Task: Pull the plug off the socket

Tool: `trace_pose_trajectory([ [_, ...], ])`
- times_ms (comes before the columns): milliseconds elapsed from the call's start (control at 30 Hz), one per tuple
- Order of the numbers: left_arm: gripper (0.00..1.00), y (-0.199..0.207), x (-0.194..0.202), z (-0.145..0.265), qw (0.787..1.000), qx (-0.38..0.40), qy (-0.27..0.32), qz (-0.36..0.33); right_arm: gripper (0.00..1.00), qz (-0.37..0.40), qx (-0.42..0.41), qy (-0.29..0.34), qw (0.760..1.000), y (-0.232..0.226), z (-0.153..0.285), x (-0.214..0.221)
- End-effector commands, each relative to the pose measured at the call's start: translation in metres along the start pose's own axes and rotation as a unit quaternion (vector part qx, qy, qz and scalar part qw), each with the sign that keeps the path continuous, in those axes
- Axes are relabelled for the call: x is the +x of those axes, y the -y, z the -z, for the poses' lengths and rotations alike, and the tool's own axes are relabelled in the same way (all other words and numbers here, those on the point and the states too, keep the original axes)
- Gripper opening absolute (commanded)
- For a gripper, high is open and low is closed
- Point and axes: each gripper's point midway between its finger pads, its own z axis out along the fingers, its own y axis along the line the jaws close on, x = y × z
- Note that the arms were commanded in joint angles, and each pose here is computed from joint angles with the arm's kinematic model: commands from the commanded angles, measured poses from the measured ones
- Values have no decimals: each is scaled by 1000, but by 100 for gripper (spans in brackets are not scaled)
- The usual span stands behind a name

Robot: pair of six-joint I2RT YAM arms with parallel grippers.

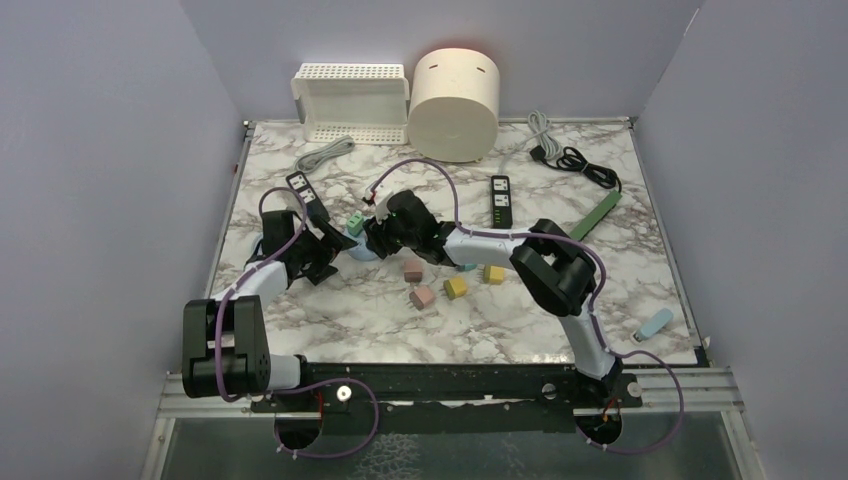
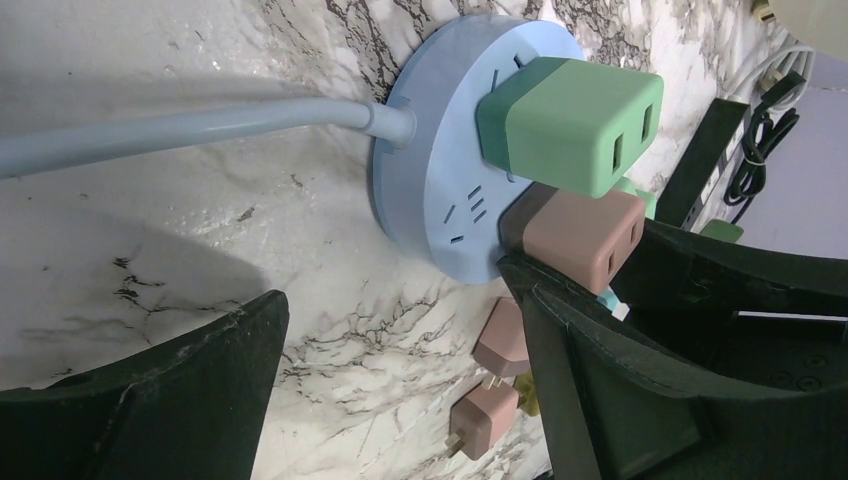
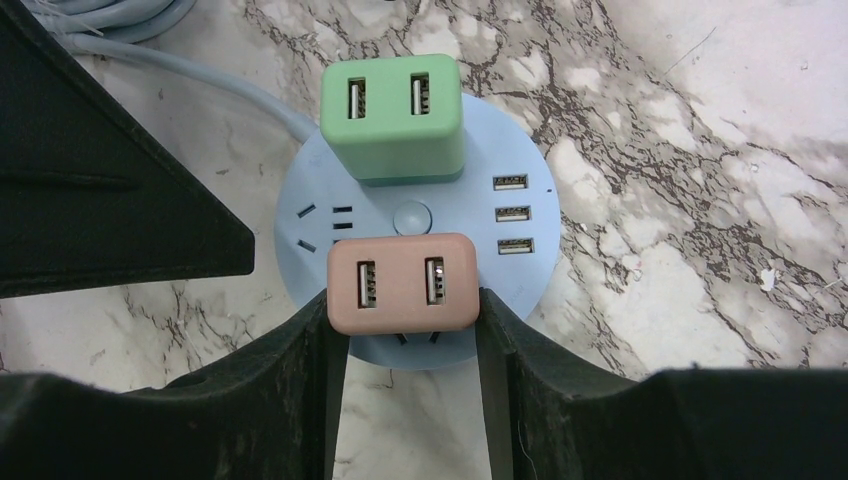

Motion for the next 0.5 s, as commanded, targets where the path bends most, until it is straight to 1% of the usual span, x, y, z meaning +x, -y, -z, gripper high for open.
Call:
trace_pose_trajectory([
  [0, 88, 3, 1, -1, 1000, 16, -3, -8, 2, -8, -16, 22, 1000, -6, -4, -16],
  [200, 88, 3, 3, -8, 1000, 23, -13, 4, 1, -27, -42, 43, 998, -19, 13, -38],
  [367, 88, 4, 6, -12, 999, 31, -21, 20, 1, -61, -58, 59, 995, -28, 25, -56],
  [467, 88, 6, 5, -14, 999, 36, -19, 27, 1, -80, -82, 68, 991, -39, 31, -68],
])
